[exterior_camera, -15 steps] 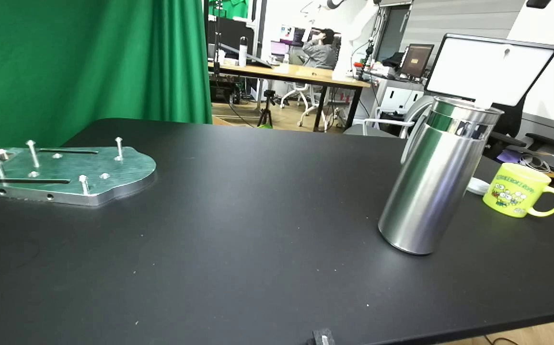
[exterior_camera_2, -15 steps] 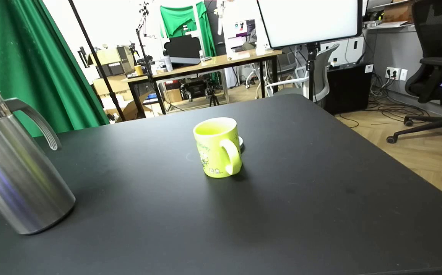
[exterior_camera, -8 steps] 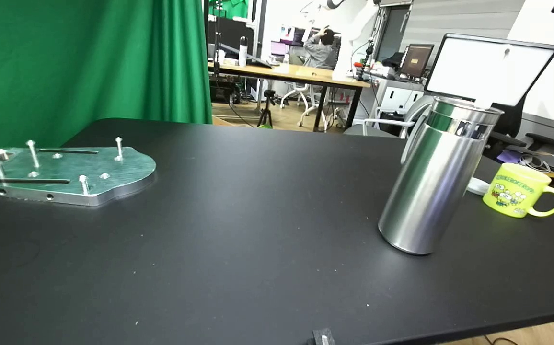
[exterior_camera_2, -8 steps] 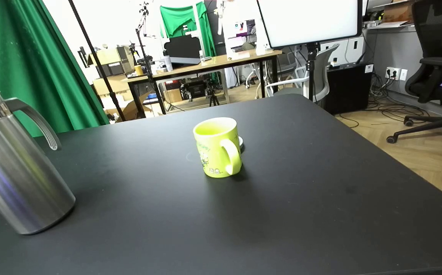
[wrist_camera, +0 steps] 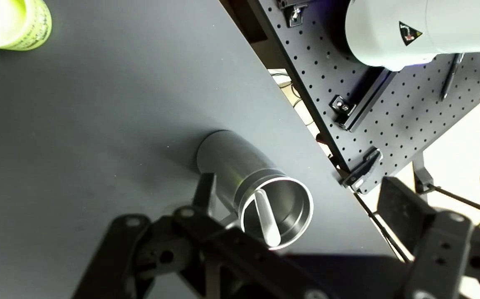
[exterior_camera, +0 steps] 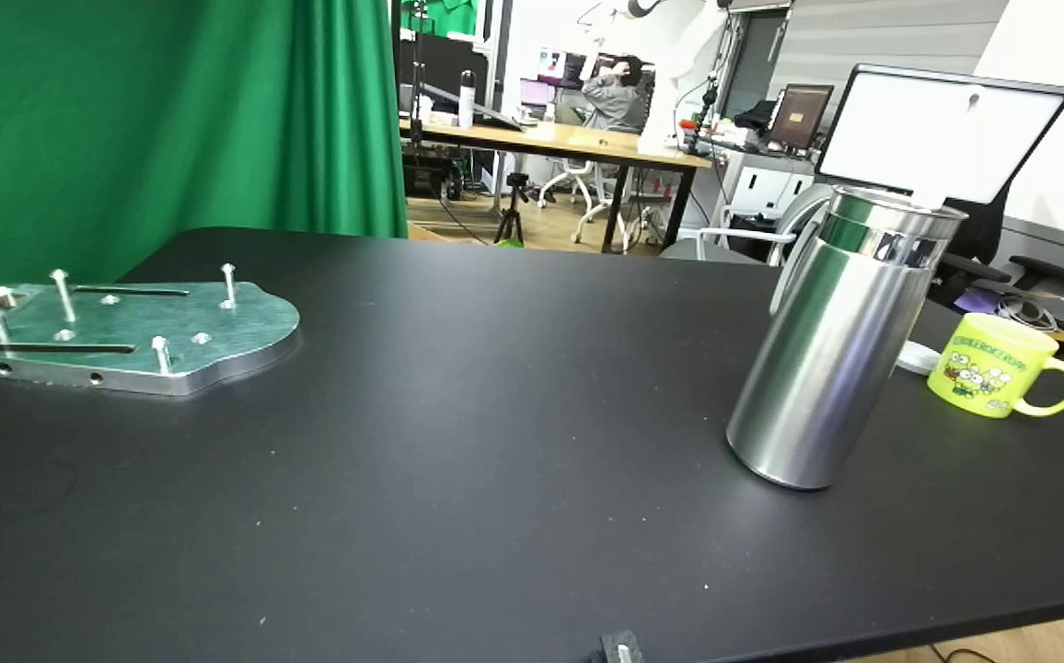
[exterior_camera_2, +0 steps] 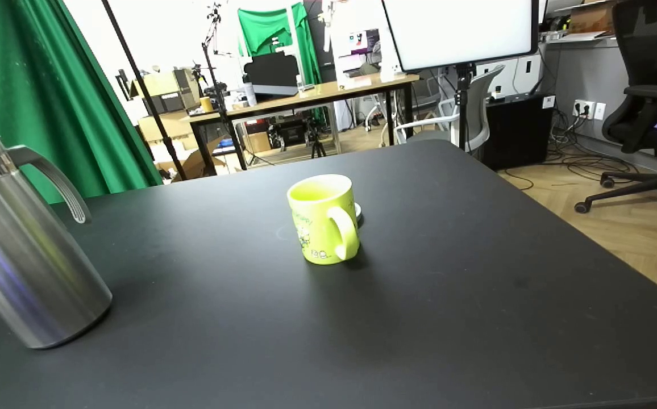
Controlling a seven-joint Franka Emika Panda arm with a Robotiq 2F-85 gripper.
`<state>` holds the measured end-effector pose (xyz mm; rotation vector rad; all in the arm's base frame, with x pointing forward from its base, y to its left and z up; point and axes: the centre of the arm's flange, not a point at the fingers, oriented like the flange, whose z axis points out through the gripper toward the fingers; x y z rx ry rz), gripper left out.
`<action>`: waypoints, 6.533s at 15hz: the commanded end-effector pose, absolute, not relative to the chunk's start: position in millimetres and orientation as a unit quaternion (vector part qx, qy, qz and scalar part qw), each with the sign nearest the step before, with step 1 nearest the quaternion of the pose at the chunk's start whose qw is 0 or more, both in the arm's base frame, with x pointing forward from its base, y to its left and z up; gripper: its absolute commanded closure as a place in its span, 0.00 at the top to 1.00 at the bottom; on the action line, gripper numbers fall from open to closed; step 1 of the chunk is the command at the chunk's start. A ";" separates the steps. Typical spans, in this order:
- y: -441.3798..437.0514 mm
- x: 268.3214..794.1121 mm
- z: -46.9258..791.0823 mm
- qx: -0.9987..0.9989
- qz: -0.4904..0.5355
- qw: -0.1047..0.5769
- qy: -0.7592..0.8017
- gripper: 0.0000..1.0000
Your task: Use the object in the flask to clean it
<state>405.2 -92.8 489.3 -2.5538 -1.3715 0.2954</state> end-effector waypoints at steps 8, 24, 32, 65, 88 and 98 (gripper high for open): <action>-80.6 402.1 460.9 -0.851 0.097 0.129 -0.500 1.00; -67.1 415.8 445.9 -0.855 0.092 0.128 -0.493 1.00; -37.6 429.5 421.9 -0.840 0.098 0.114 -0.521 1.00; -12.1 385.3 432.1 -0.832 0.052 0.019 -0.552 0.04; 16.0 379.7 419.3 -0.801 0.078 -0.016 -0.593 0.04; 8.7 386.8 427.0 -0.801 0.077 -0.017 -0.593 0.04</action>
